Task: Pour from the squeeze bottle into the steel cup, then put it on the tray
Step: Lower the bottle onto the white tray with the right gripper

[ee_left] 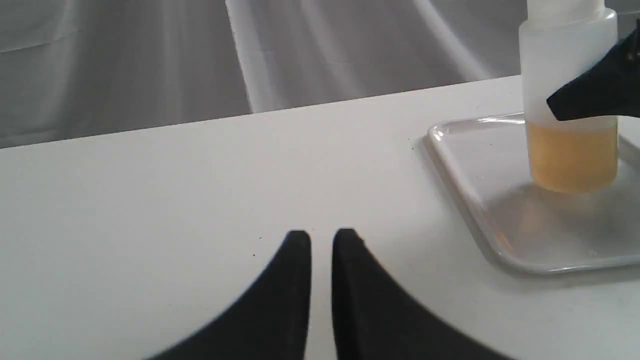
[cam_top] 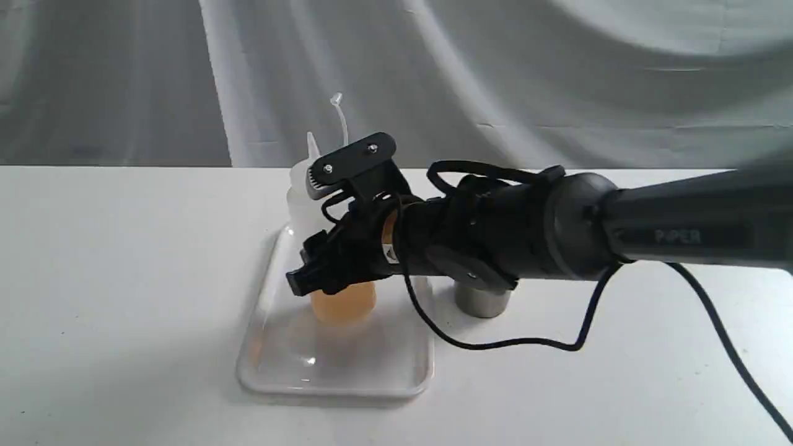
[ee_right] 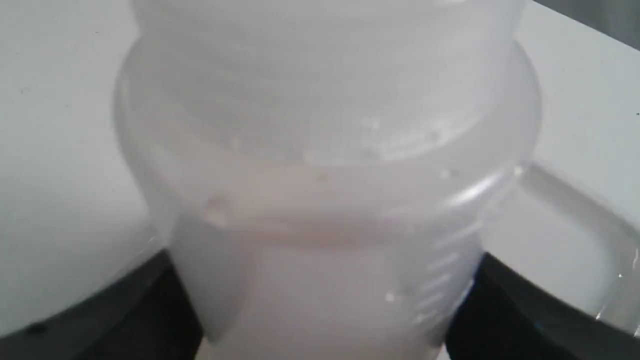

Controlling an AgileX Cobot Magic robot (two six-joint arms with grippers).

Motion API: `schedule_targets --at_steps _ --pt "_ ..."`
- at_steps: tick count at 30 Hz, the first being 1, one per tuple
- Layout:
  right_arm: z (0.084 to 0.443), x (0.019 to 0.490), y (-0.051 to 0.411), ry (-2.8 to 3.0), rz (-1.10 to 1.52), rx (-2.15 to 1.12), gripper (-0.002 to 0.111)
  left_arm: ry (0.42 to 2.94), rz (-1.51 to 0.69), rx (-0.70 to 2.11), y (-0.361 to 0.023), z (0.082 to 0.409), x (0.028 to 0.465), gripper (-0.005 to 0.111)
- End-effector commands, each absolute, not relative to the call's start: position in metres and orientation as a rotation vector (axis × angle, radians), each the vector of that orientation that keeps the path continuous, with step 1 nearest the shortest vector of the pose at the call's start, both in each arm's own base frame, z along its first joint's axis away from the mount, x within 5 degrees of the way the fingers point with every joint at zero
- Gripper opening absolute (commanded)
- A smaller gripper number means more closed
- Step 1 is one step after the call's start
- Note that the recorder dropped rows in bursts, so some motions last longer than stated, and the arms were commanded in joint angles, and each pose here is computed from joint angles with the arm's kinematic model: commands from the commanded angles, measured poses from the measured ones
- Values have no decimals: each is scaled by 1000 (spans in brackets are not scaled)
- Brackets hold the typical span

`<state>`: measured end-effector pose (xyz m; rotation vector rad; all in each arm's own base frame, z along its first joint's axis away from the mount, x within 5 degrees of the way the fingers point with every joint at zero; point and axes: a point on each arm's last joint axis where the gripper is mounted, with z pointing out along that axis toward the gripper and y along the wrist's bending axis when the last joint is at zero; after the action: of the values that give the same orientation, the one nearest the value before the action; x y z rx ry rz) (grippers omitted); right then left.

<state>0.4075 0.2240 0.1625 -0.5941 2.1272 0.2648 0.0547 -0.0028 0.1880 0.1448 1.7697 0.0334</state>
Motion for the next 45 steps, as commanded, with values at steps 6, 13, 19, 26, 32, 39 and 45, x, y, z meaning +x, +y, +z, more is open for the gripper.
schedule_targets --at_steps 6,13,19,26,32,39,45 --pt "169 405 229 2090 287 -612 49 1762 32 147 -3 187 55 8" --pt "169 405 229 2091 285 -612 49 1762 32 147 -3 187 55 8" --pt "169 405 230 2096 289 -604 49 1762 32 147 -3 187 55 8" --pt "162 402 233 2124 277 -616 49 1762 32 147 -3 187 55 8" --pt "157 401 236 2135 281 -621 54 1762 32 147 -3 187 55 8" --pt "157 401 236 2135 282 -622 54 1762 32 147 -3 187 55 8" --pt "157 400 237 2134 283 -624 54 1762 32 147 -3 187 55 8"
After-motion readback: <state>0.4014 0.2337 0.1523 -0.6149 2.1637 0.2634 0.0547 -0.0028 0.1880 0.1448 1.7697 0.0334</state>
